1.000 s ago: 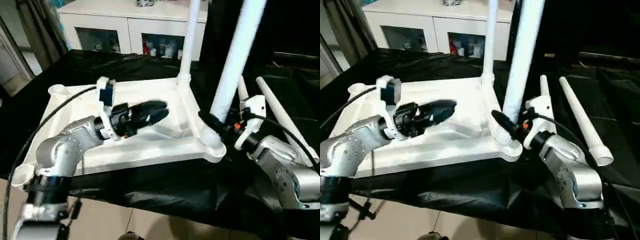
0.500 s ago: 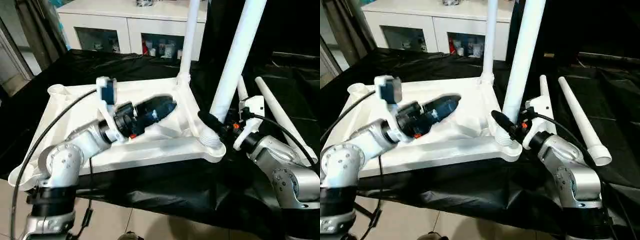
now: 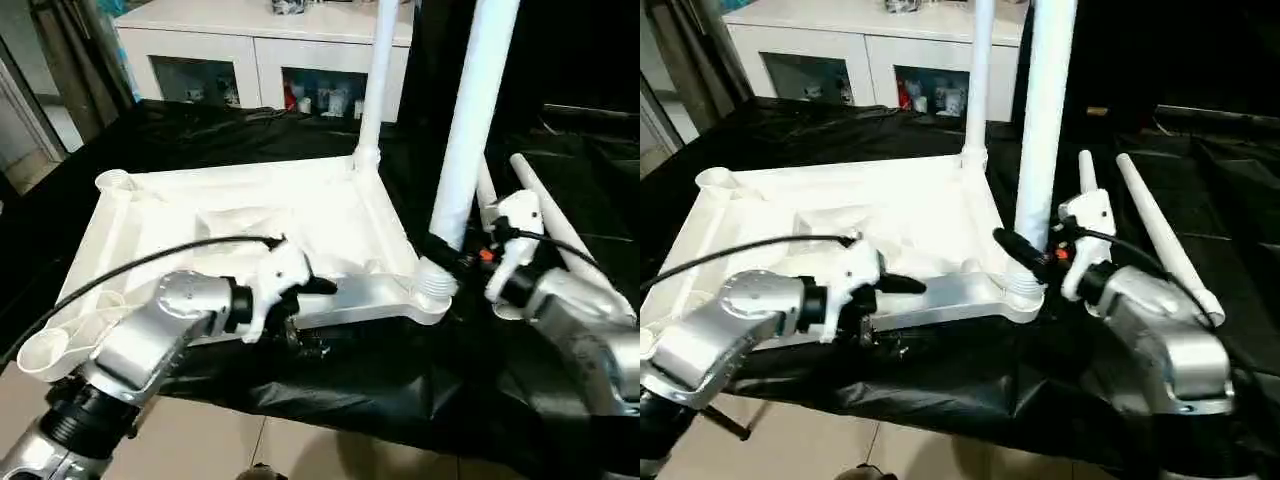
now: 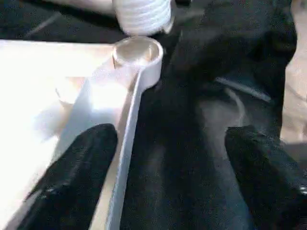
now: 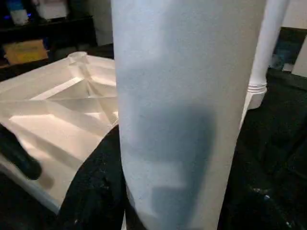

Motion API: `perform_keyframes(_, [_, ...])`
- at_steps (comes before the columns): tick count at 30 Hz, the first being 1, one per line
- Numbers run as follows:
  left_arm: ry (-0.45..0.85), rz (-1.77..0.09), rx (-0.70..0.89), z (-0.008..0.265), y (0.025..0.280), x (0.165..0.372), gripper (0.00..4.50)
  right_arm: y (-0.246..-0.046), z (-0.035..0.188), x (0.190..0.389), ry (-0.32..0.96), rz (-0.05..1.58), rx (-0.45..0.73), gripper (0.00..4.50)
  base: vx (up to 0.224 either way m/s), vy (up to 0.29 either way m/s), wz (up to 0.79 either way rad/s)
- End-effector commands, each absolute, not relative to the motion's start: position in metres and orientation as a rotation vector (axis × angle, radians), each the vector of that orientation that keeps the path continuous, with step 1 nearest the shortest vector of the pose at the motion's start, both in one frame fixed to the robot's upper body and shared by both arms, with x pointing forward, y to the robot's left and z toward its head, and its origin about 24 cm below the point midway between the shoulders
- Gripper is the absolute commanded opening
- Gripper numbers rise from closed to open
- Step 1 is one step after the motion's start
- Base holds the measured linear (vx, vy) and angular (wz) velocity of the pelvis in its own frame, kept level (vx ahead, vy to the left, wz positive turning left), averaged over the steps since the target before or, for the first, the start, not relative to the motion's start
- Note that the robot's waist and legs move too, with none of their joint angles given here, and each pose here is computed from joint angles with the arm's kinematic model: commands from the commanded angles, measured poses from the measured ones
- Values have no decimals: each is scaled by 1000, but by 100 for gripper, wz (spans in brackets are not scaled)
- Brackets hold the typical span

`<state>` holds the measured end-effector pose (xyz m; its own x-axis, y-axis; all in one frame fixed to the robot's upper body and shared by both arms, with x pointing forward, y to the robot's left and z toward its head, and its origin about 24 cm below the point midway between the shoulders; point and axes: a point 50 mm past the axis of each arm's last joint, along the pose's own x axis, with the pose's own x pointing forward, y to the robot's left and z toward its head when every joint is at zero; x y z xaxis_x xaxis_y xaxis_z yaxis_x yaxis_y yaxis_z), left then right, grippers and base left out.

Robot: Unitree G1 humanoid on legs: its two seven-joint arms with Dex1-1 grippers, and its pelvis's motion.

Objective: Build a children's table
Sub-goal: Insert table leg to table base

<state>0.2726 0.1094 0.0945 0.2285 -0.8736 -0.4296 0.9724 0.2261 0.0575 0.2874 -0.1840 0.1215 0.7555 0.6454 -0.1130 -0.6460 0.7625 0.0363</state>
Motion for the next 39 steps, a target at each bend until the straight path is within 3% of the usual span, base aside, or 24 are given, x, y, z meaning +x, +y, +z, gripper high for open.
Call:
perform_keyframes(1, [342,-1283,401,94,111,278,383,-180,126,285,118,738,-29,191,0,0,0])
perform_keyframes(12, [419,-1234,371,71,99,300,286,-178,122,284,129,746,-53,191,0,0,0])
perform_keyframes(39, [500,-1268,376,55,103,308,43,-170,120,285,113,750,-71,191,0,0,0])
